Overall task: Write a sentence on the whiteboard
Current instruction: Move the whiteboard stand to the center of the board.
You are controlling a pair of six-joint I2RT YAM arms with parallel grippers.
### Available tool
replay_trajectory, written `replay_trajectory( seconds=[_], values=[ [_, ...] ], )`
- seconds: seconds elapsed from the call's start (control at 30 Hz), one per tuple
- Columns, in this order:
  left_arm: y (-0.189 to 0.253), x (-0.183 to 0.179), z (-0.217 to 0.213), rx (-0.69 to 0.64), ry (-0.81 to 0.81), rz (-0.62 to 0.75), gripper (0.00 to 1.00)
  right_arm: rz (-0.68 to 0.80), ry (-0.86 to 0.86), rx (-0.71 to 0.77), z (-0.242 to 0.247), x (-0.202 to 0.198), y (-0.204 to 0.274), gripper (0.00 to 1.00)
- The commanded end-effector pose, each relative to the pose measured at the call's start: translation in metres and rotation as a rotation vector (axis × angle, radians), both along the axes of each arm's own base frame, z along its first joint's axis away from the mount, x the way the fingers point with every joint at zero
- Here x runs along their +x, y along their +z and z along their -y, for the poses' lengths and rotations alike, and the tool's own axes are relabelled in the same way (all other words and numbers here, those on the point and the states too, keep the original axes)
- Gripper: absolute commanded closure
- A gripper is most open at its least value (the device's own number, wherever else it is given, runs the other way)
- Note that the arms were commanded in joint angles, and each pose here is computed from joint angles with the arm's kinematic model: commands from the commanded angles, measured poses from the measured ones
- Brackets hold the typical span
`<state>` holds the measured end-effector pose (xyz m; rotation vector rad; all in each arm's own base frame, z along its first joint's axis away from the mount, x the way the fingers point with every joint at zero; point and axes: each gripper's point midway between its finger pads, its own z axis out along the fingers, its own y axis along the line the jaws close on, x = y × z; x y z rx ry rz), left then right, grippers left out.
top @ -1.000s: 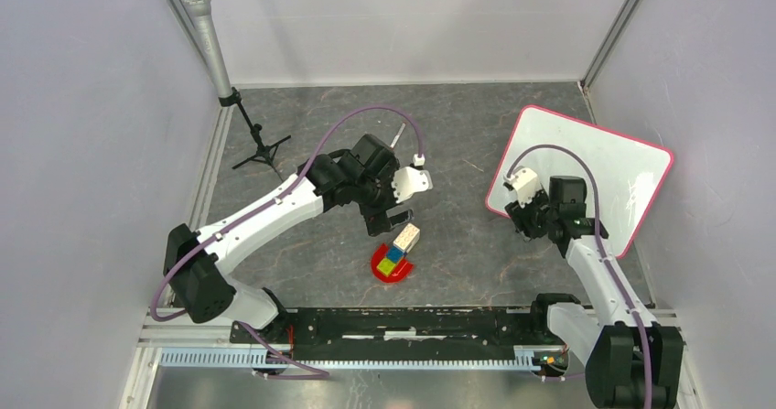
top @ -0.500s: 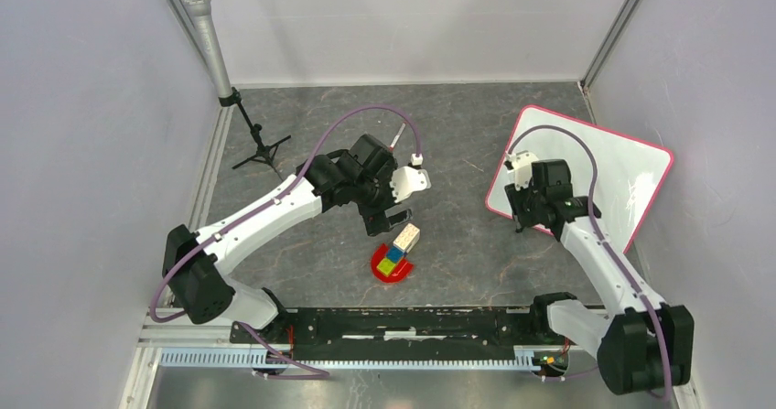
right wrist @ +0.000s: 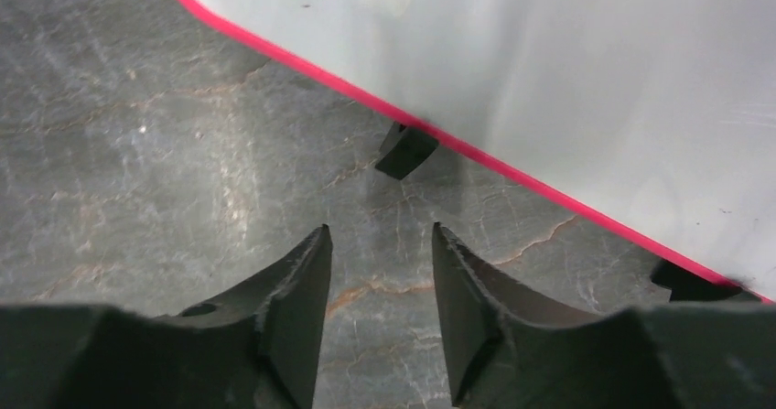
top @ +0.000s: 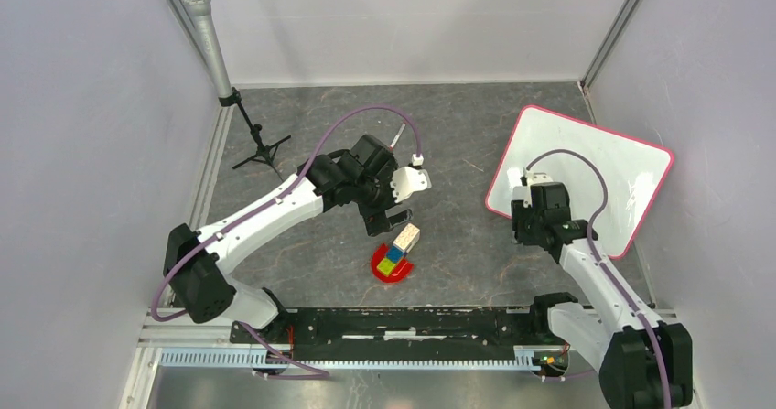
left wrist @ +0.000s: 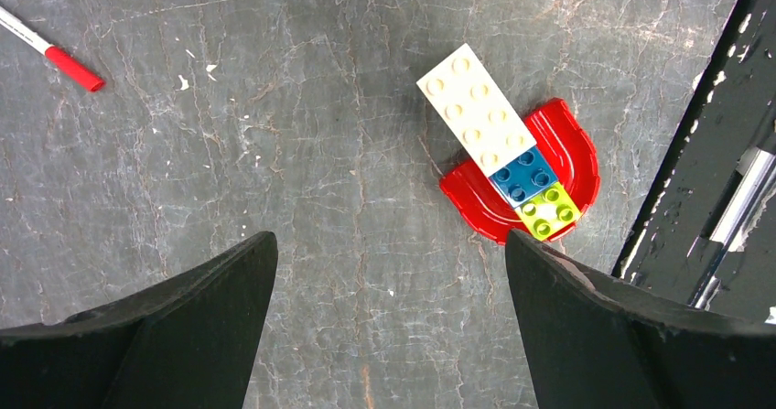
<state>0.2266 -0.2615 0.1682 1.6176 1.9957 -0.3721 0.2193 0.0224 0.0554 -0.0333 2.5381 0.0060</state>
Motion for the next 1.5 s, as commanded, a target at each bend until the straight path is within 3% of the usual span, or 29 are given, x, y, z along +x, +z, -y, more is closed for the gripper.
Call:
replay_trajectory(
  seconds=[0.0,0.37,0.6,0.8,1.0,1.47],
  values=[
    [0.013,0.006,0.011,-0.06,0.017,0.01,0.0,0.144,-0.098,-0.016,0.009,0.024,0.004,0.46],
    [0.013,0.008,0.013,-0.058,0.015,0.011,0.0,0.171,-0.128,-0.016,0.01,0.041,-0.009,0.46],
    [0.01,0.007,0.01,-0.047,0.017,0.013,0.0,0.148,-0.122,-0.022,0.009,0.046,-0.017,0.54],
    [0.009,0.007,0.007,-0.038,0.024,0.015,0.0,0.135,-0.096,-0.043,0.01,0.043,-0.028,0.69],
    [0.012,0.009,0.003,-0.026,0.037,0.023,0.0,0.081,-0.025,-0.026,0.002,0.034,-0.039,0.99],
    [0.025,0.012,-0.01,-0.08,0.082,-0.016,0.0,0.101,0.29,0.165,-0.072,0.019,-0.036,1.0]
  ],
)
